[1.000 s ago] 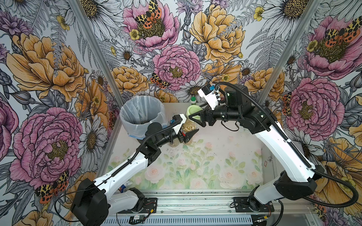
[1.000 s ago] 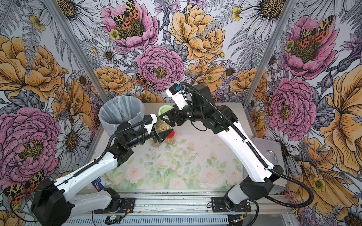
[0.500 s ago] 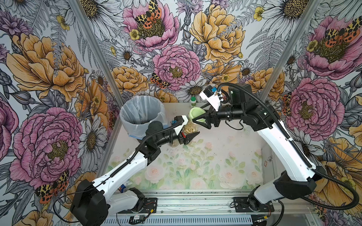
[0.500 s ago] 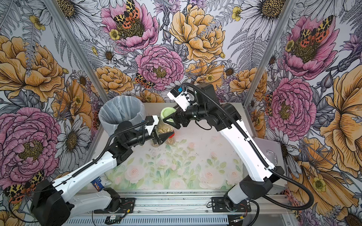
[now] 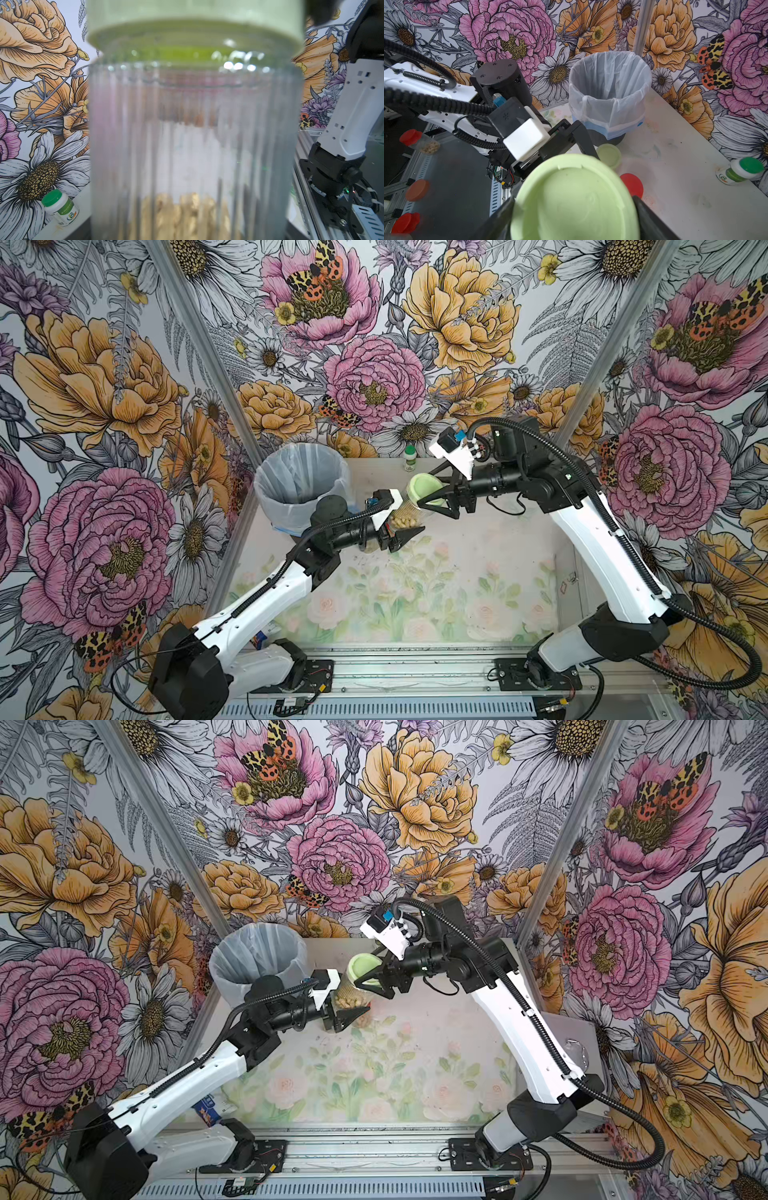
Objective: Empty moldy peanuts from jars
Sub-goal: Unscrew the lid from the jar, then place the lid at the center of the board.
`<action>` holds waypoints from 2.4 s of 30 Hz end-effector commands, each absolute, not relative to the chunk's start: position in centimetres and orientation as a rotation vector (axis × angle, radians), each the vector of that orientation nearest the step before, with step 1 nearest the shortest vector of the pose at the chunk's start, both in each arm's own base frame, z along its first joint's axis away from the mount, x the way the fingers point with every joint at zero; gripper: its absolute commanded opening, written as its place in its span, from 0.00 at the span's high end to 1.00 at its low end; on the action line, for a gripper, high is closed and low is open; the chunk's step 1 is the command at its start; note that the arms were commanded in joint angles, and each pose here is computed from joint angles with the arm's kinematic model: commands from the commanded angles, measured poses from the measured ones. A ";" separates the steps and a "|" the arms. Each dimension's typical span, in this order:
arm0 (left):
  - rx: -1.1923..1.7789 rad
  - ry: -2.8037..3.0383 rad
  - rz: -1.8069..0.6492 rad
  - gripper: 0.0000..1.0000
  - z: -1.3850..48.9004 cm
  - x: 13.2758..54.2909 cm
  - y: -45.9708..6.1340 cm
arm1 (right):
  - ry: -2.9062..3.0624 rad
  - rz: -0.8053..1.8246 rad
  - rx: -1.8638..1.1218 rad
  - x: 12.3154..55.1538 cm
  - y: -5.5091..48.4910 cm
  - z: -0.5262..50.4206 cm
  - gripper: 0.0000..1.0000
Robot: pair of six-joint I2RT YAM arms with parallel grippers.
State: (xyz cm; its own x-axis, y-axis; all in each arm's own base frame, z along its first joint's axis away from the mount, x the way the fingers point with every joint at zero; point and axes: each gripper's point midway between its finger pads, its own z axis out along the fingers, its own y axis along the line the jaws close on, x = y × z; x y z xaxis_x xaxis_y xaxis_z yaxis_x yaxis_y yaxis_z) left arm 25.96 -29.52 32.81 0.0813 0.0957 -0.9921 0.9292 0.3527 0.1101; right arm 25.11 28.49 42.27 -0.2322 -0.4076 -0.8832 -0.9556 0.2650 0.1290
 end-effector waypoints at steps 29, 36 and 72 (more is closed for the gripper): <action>1.015 1.296 -0.802 0.90 36.3 26.0 -28.8 | 1.746 0.805 -1.252 24.6 26.6 44.2 0.21; 1.009 1.303 -0.789 0.90 36.3 26.2 -28.5 | 1.806 0.711 -1.108 27.2 24.0 44.6 0.22; 1.007 1.388 -0.682 0.86 36.5 28.7 -27.8 | 2.513 0.218 0.217 48.6 -1.9 9.7 0.22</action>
